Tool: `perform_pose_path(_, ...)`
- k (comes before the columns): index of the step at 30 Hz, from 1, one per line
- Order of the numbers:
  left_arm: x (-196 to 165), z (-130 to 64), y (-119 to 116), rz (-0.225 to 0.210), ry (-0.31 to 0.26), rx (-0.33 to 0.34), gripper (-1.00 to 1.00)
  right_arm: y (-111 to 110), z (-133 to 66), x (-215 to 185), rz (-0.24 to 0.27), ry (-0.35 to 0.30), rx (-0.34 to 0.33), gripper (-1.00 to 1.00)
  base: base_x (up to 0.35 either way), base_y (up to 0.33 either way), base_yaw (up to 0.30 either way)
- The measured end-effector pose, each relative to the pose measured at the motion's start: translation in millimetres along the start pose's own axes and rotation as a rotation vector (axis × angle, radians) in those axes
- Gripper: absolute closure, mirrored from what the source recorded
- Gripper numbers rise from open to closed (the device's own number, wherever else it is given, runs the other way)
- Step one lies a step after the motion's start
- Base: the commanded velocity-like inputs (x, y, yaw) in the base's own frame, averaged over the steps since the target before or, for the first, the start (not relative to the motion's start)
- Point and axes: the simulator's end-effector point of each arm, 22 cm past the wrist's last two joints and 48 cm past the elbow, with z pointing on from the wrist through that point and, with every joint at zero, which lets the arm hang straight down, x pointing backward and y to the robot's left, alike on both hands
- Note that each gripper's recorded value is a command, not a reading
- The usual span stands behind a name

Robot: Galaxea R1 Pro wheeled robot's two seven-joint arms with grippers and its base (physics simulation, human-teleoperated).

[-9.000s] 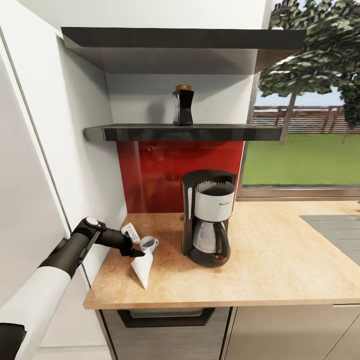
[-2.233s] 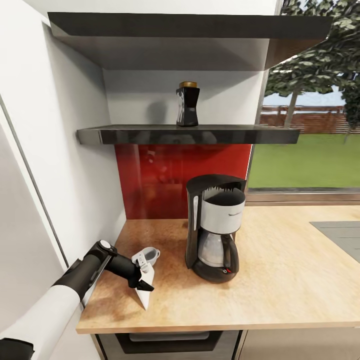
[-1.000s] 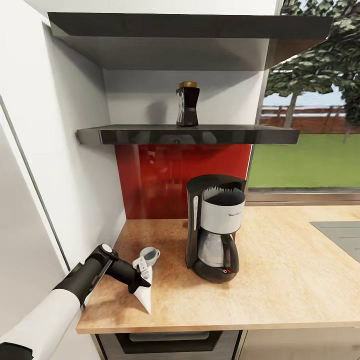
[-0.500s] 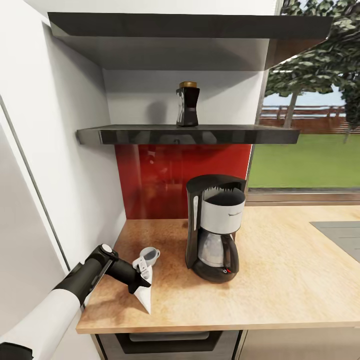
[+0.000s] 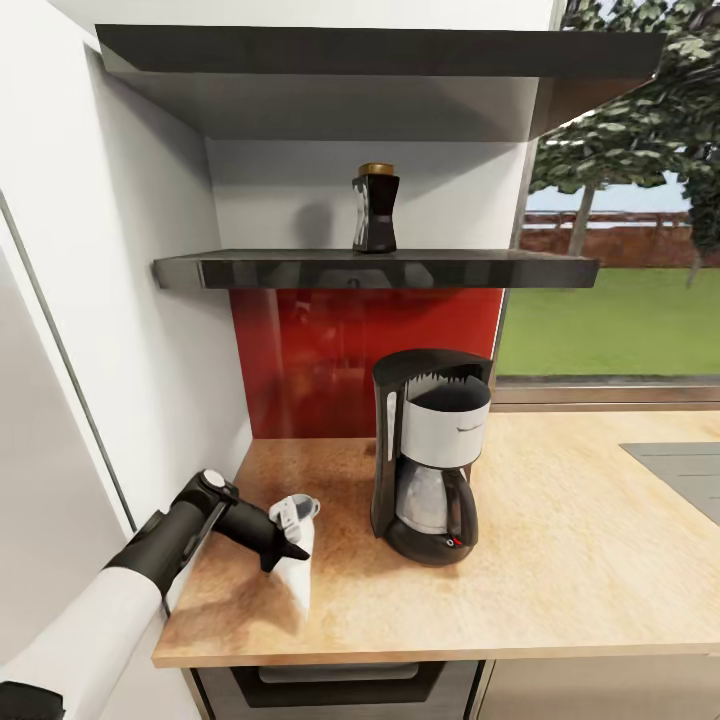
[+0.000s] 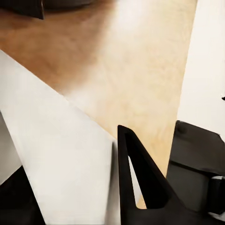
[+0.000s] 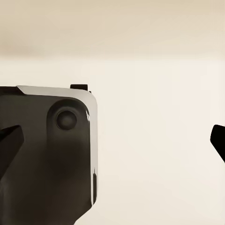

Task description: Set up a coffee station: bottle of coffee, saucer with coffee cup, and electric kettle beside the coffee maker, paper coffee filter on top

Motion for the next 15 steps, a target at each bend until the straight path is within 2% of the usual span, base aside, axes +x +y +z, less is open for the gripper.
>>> perform_pose_path(2, -10, -5.2, 0, 0.018, -0.010, -0.013, 1.00, 0, 0.0, 0, 0.000, 0.000, 0.000, -1.00, 0.000, 0.000, 0.000)
perform_pose_path(6, -45, -28.9, 2, 0.040, -0.037, -0.047, 1.00, 1, 0.0, 0, 0.001, -0.001, -0.001, -1.00, 0.000, 0.000, 0.000)
perform_pose_path(9, -88, -63.3, 2, 0.067, -0.066, -0.064, 1.00, 1, 0.0, -1, 0.004, -0.002, 0.000, -1.00, 0.000, 0.000, 0.000)
perform_pose_path(11, -119, -88.6, 6, 0.100, -0.087, -0.092, 1.00, 1, 0.1, -2, 0.006, -0.004, 0.000, -1.00, 0.000, 0.000, 0.000)
perform_pose_path(15, -160, -120.4, 11, 0.125, -0.115, -0.138, 1.00, 2, 0.4, -5, 0.008, -0.010, -0.001, -1.00, 0.000, 0.000, 0.000)
